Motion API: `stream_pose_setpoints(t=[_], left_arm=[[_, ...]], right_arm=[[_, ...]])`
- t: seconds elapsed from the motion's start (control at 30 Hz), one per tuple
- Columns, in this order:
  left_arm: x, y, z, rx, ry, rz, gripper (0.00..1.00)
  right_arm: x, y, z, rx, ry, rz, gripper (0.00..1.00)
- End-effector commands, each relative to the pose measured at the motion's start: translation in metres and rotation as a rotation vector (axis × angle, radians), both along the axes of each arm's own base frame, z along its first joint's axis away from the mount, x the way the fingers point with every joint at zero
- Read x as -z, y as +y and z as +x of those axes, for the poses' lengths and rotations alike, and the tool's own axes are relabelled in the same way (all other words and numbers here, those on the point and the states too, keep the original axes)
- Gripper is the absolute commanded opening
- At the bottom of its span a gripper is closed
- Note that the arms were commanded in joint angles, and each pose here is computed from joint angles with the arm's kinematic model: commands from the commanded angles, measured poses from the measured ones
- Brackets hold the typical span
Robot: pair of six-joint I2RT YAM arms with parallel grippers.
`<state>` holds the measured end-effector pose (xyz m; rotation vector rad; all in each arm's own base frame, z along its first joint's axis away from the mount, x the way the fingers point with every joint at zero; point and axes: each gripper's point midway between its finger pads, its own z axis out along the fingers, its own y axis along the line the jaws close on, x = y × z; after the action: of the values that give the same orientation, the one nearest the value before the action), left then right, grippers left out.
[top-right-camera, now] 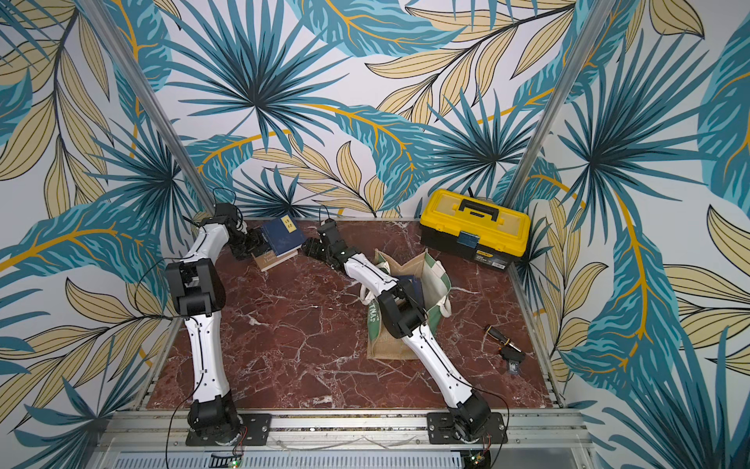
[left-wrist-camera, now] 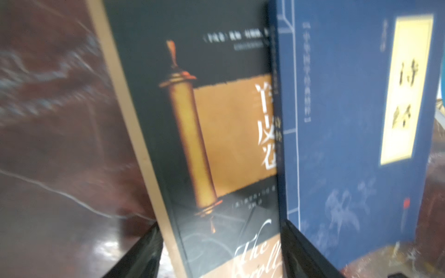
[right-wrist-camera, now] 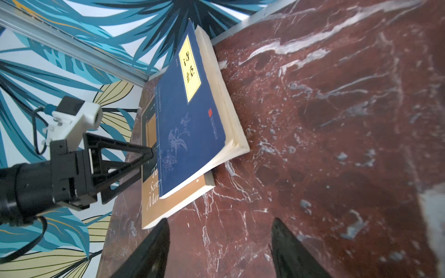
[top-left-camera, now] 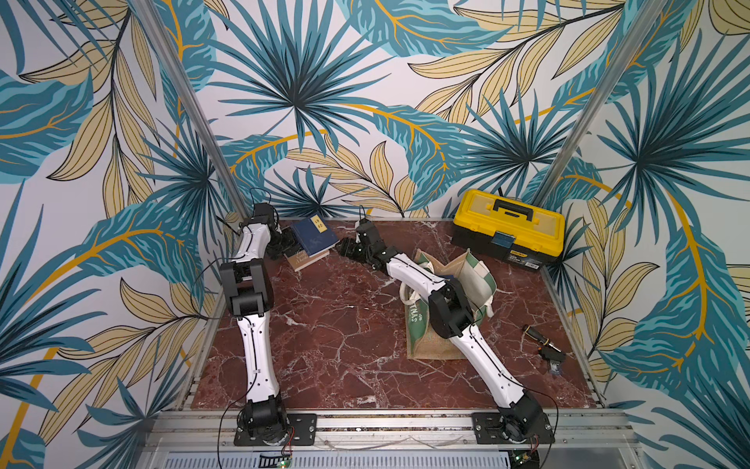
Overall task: Put the books into the canvas bag
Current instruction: Adjust the book at the center of the board.
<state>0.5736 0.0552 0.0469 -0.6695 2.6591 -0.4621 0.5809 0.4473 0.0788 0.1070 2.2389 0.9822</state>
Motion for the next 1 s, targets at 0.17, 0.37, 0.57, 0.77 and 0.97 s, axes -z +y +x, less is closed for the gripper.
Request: stream_pose_setpoints(t=[0.17, 0.37, 0.57, 0.77, 0.97], left_arm=[[0.025, -0.047, -0.043, 0.095, 0.149, -0.106, 0.63], [0.029, -0.068, -0.065, 0.116, 0.204, -0.078, 0.59], [0.027, -0.079, -0.087, 0.162, 0.236, 0.030, 0.54], [0.027, -0.087, -0.099, 0.181, 0.257, 0.072, 0.53], [-0.032, -0.091, -0.068, 0.173, 0.098, 0.105, 0.53]], right_arm=[[0.019, -0.003, 0.009, 0.011, 0.013, 0.033, 0.65], [0.021, 0.000, 0.007, -0.004, 0.026, 0.047, 0.62], [0.014, 0.000, 0.004, -0.020, 0.026, 0.042, 0.59], [0.009, -0.005, -0.002, -0.026, 0.029, 0.021, 0.59], [0.011, -0.012, -0.005, -0.022, 0.026, -0.019, 0.59]])
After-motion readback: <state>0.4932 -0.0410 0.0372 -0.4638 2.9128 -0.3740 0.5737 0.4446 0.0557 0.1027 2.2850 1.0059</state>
